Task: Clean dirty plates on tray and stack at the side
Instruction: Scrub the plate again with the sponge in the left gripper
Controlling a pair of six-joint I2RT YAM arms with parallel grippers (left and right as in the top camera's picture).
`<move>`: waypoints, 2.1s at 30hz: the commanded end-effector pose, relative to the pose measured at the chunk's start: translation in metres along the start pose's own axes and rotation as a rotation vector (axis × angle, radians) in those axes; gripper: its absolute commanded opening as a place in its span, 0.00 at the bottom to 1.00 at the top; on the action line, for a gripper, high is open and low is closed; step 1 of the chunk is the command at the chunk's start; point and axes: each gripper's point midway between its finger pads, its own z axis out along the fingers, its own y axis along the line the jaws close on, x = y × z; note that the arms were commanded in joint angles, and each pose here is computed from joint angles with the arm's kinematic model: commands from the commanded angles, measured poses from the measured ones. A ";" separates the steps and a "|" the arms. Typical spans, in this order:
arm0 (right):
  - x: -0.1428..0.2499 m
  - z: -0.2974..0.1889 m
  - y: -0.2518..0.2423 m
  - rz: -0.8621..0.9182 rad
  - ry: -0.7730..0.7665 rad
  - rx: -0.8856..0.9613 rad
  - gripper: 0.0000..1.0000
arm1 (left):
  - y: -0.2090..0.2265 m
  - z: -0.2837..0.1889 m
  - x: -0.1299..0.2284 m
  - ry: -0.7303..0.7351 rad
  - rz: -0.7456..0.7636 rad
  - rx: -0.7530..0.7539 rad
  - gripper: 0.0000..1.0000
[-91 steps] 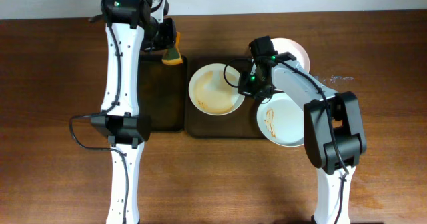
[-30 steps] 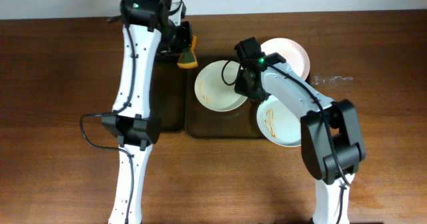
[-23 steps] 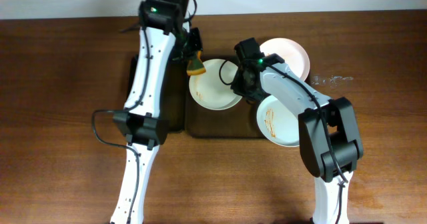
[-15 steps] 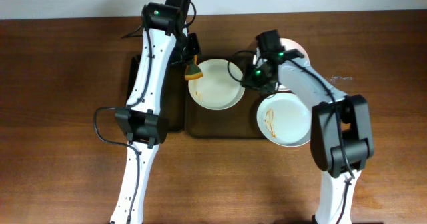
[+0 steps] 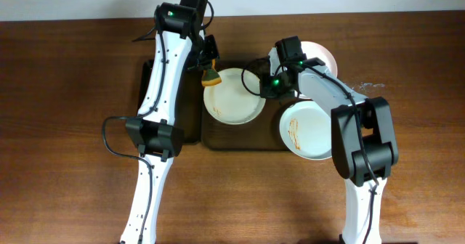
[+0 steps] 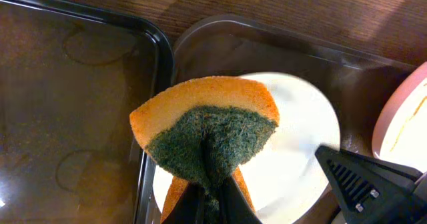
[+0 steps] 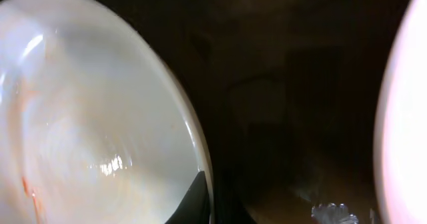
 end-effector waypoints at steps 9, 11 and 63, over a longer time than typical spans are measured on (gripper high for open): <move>0.010 0.010 -0.021 0.209 0.014 0.101 0.04 | -0.011 0.068 0.033 0.078 -0.034 -0.136 0.00; 0.011 0.009 -0.023 0.213 0.016 0.108 0.04 | -0.011 0.083 0.040 0.096 -0.049 -0.164 0.00; 0.016 0.005 -0.038 0.264 0.039 0.128 0.04 | 0.025 0.067 -0.006 -0.244 0.167 -0.613 0.00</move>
